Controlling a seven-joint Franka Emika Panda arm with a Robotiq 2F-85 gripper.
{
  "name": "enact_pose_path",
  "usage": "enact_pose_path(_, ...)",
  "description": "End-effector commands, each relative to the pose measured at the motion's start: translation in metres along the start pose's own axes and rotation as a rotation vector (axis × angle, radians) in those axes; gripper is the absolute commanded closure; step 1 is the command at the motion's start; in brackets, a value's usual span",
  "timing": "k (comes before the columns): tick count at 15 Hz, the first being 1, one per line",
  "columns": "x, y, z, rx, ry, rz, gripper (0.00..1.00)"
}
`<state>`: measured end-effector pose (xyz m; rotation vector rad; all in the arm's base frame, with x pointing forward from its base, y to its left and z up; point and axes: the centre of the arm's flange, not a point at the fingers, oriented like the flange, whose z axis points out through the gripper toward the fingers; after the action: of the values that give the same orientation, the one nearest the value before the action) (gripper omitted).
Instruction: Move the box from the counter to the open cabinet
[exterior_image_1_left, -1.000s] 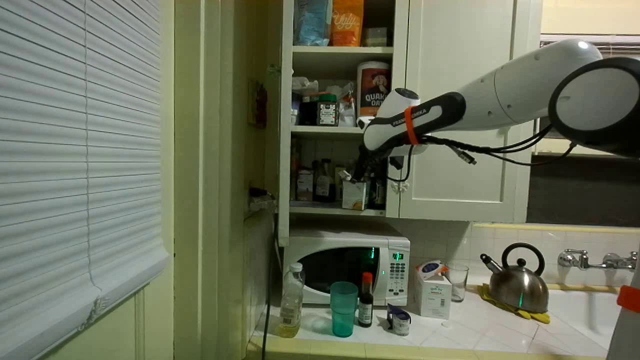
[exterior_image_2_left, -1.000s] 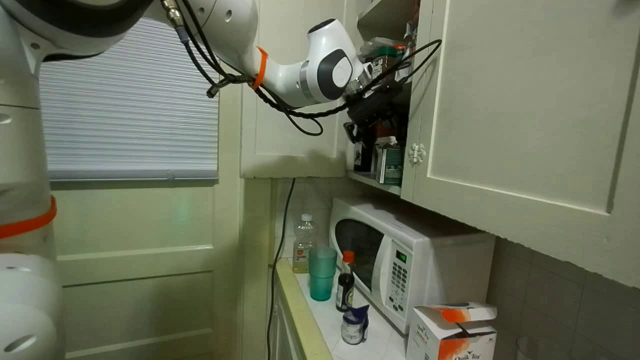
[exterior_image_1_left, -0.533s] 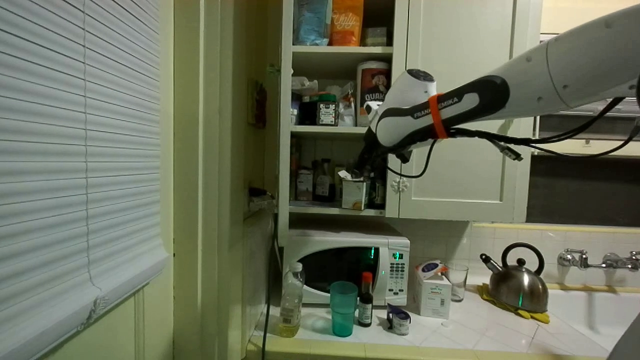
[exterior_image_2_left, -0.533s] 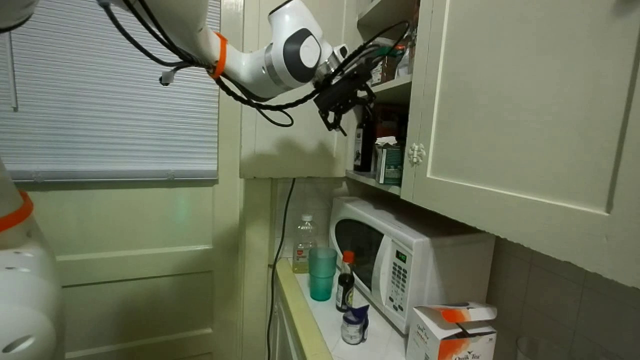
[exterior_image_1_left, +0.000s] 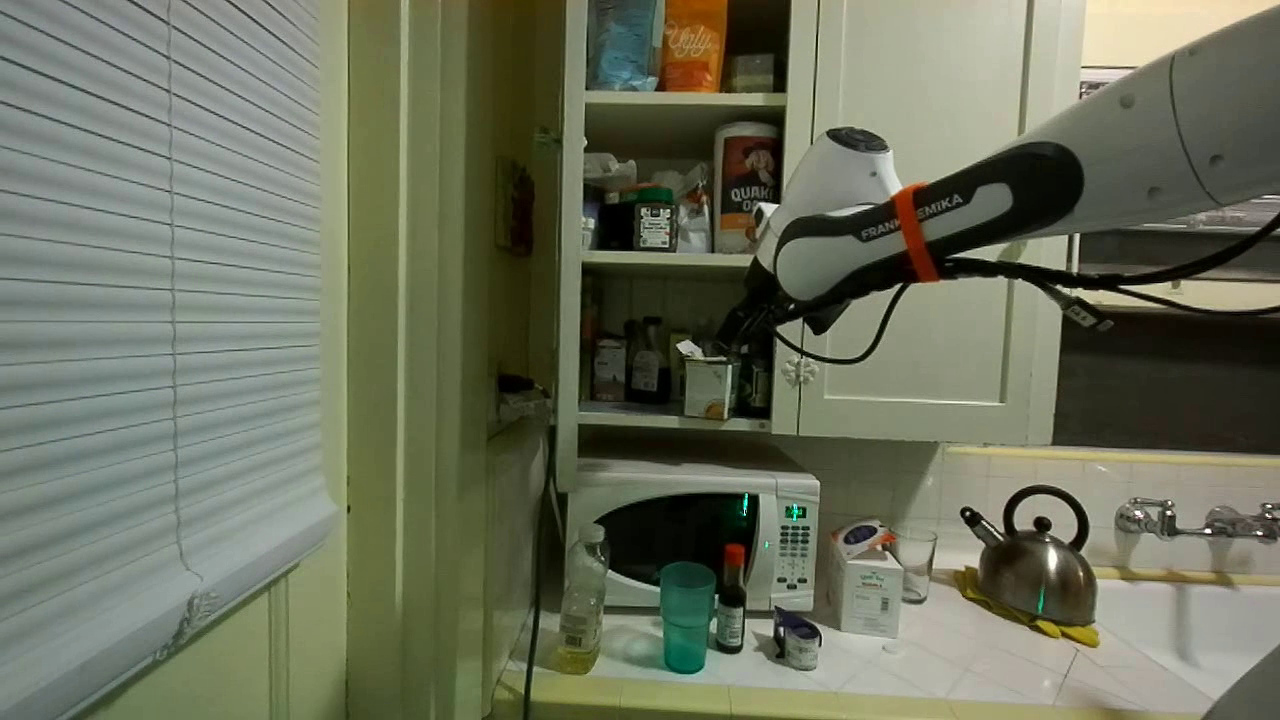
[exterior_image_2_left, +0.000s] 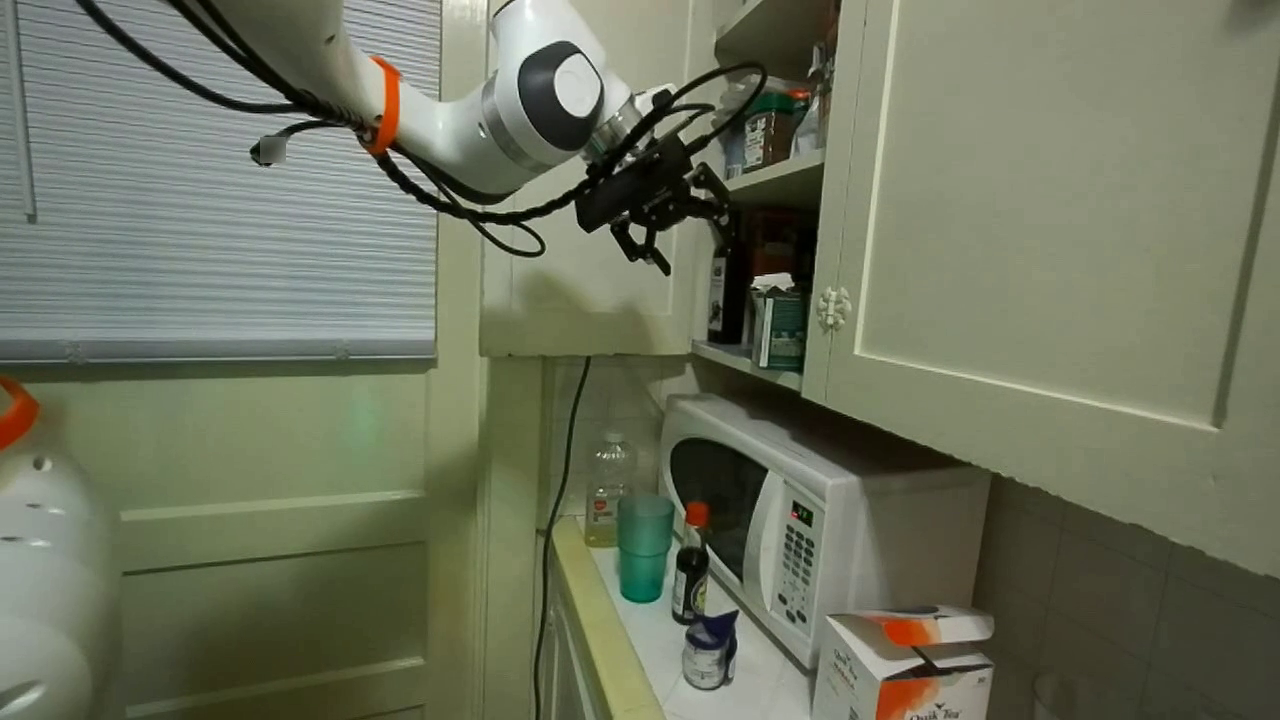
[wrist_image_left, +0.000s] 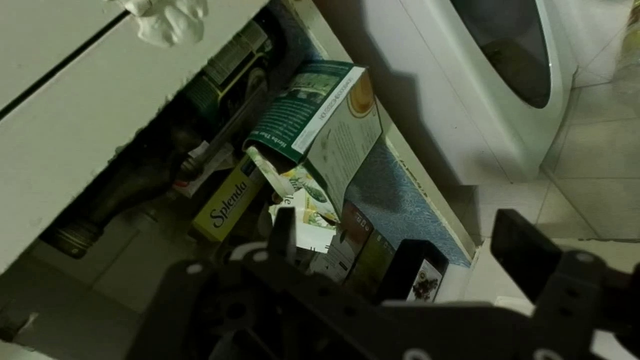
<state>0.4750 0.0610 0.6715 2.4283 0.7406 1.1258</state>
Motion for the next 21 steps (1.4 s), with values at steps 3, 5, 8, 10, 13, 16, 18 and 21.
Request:
enact_pose_path(3, -0.001, 0.002, 0.007, -0.005, -0.047, 0.009, 0.0)
enact_pose_path(5, -0.004, -0.003, 0.015, 0.036, -0.076, 0.036, 0.0)
enact_pose_path(8, -0.01, -0.002, 0.038, 0.043, -0.098, 0.134, 0.02)
enact_pose_path(10, -0.012, -0.002, 0.055, 0.023, -0.117, 0.181, 0.27)
enact_pose_path(13, -0.018, 0.001, 0.084, -0.002, -0.124, 0.25, 0.48)
enact_pose_path(16, -0.014, -0.004, 0.109, 0.013, -0.101, 0.331, 0.71)
enact_pose_path(18, -0.007, -0.009, 0.123, 0.017, -0.075, 0.368, 0.86)
enact_pose_path(21, 0.0, -0.012, 0.142, -0.028, -0.05, 0.409, 1.0)
